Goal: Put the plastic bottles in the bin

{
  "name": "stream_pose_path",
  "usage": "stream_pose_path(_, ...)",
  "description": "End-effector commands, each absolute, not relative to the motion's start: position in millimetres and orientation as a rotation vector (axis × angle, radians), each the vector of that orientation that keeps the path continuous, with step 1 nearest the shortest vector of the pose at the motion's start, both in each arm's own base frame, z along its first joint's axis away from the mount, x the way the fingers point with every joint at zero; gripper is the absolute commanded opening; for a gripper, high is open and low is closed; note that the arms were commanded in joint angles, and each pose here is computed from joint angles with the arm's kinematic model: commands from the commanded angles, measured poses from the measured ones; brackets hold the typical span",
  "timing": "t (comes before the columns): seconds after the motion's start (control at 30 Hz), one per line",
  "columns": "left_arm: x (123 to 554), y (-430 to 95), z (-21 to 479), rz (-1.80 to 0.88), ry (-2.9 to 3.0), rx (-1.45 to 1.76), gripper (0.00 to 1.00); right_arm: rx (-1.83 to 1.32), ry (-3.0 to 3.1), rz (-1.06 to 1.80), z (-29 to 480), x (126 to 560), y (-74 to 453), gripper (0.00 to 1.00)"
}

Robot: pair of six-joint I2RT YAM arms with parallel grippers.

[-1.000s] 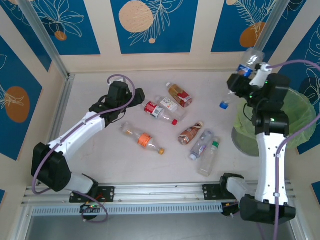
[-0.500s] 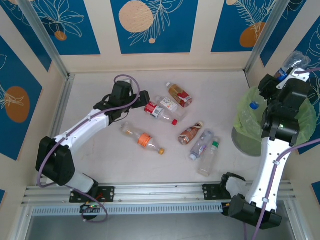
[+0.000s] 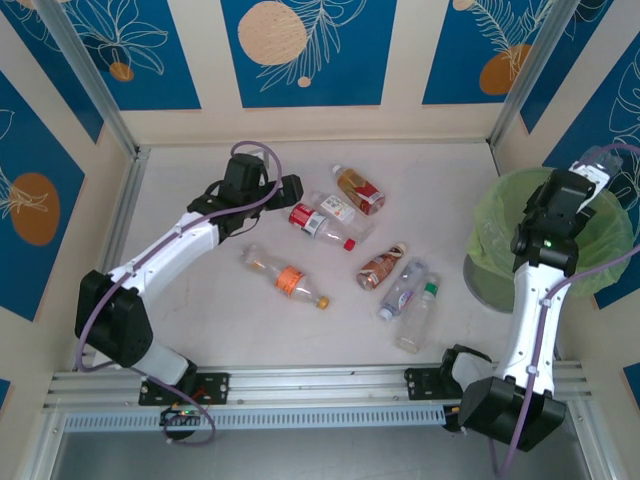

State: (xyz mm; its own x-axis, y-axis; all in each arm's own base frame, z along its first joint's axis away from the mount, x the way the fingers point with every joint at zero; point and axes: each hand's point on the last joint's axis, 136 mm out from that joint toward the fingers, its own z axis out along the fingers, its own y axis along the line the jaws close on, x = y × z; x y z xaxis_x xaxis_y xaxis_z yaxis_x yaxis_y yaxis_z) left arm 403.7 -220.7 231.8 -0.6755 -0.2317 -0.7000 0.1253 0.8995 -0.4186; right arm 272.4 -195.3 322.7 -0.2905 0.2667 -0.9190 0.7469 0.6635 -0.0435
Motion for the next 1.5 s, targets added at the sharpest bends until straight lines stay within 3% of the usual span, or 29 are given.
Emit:
stream_pose_path(0.0, 404.2, -223.4, 238.6, -0.566, 2.255, -0.055, 1.0, 0.868, 1.819, -0.648, 313.7, 270.0, -208.8, 0.53)
stream_pose_path(0.27, 404.8, -221.8, 233.3, -0.556, 2.277, -0.087, 1.0, 0.917, 1.891, -0.637, 273.5, 272.0, -210.0, 0.56)
stream_pose_path(0.77, 404.9, -214.1, 224.7, -0.493, 2.309, -0.113, 1.0, 0.974, 1.968, -0.546, 237.4, 273.8, -201.4, 0.72)
stream_pose_path(1.17, 405.7, -210.1, 217.0, -0.464, 2.332, -0.148, 1.0, 0.941, 1.924, -0.482, 265.9, 277.7, -190.7, 0.81)
stream_pose_path(1.3, 404.2, -205.0, 213.5, -0.439, 2.339, -0.172, 1.0, 0.901, 1.902, -0.422, 283.7, 280.0, -177.1, 0.89)
stream_pose_path(1.37, 402.9, -200.9, 210.0, -0.419, 2.346, -0.2, 1.0, 0.874, 1.89, -0.395, 293.4, 281.9, -168.3, 1.0)
stream_pose_path(1.47, 397.3, -192.0, 202.5, -0.397, 2.347, -0.247, 1.0, 0.808, 1.866, -0.359, 308.1, 287.2, -148.9, 1.0)
